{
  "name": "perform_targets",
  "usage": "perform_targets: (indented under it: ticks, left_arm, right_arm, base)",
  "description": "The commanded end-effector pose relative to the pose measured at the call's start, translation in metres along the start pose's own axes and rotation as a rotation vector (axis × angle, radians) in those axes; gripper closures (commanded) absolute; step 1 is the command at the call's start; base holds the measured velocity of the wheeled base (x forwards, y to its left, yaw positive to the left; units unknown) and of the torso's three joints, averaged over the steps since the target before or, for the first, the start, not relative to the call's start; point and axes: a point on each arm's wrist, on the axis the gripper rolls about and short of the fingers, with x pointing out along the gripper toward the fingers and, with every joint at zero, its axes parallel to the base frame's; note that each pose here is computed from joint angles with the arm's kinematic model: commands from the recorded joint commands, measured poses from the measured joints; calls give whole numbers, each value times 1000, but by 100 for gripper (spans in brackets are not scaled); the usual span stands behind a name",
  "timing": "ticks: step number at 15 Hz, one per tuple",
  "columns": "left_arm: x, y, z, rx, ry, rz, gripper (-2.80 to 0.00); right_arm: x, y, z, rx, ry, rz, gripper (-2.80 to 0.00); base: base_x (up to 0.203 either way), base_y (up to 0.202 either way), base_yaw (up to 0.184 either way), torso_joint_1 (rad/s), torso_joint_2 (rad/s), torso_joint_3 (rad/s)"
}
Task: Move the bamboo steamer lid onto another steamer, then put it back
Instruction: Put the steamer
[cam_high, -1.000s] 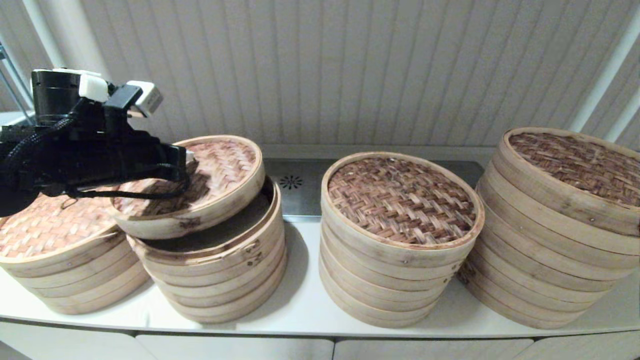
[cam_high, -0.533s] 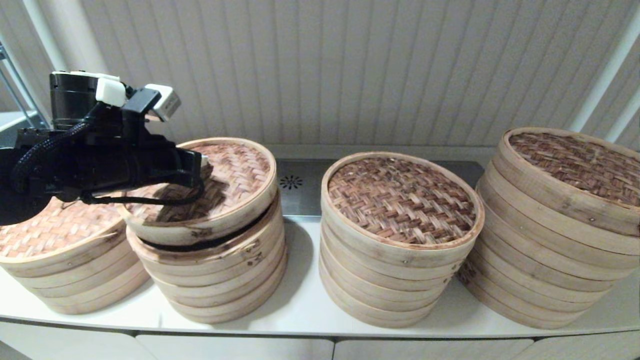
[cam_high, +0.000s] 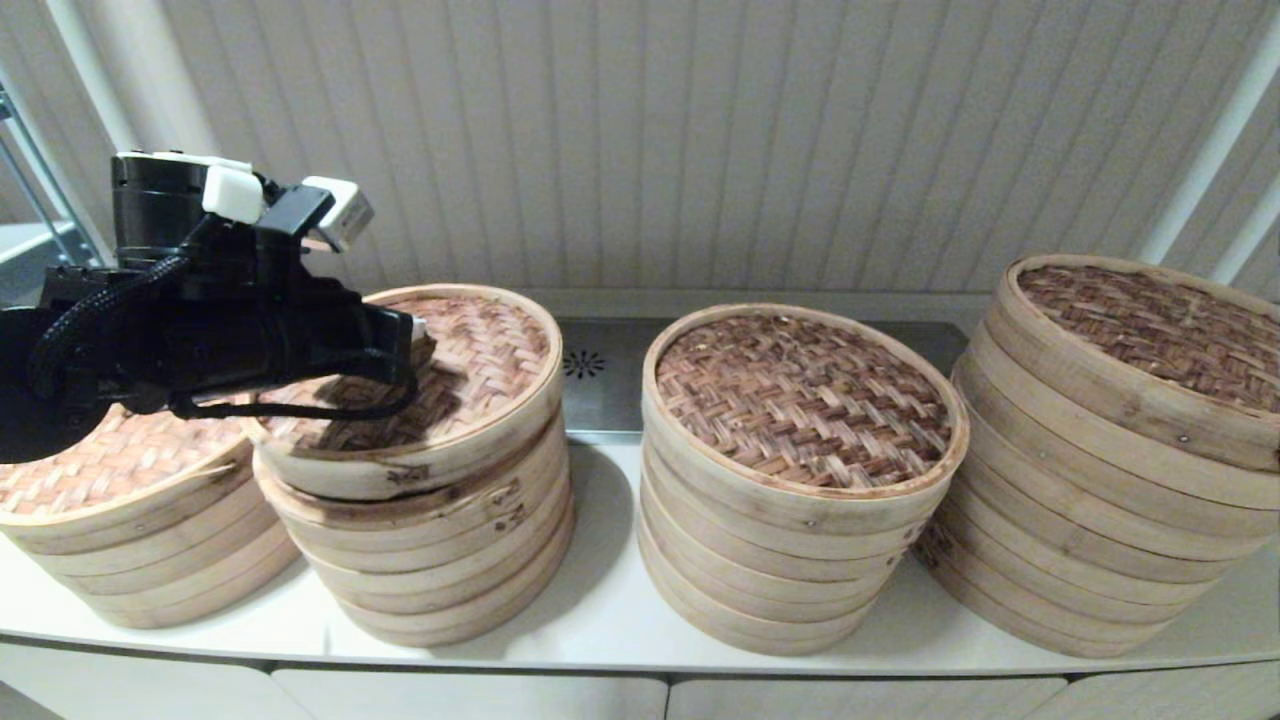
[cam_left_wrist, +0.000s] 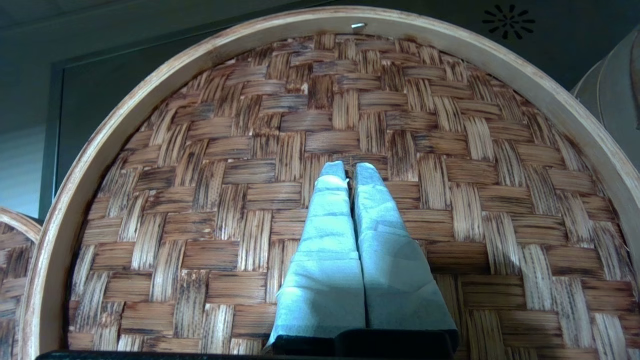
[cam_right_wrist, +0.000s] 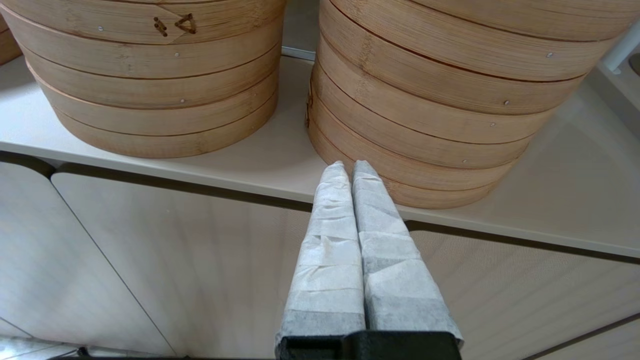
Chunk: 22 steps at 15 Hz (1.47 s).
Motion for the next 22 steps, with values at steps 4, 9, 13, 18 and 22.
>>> perform_targets:
  ticks: [4,9,13,18,22]
  left_arm:
    - [5,-1,-9,-2,31,-2,0]
    - [-12,0,-28,-7,56,-3,0]
    - [-10,-1,-34,-6,21,3,0]
    - [-7,0,-25,-8,-11,8,0]
    - [-15,2,-6,-32,-73,20,0]
  right_arm:
    - [0,0,0,0,-3,1,0]
    - [0,0,0,-1,-3,1,0]
    - [0,0,0,-1,-1,1,0]
    - [0,0,0,-1,-1,1,0]
    - [0,0,0,-1,-1,1,0]
  base:
    - [0,0,0,0,0,0]
    - [0,0,0,0,0,0]
    - [0,0,0,0,0,0]
    - [0,0,0,0,0,0]
    - [0,0,0,0,0,0]
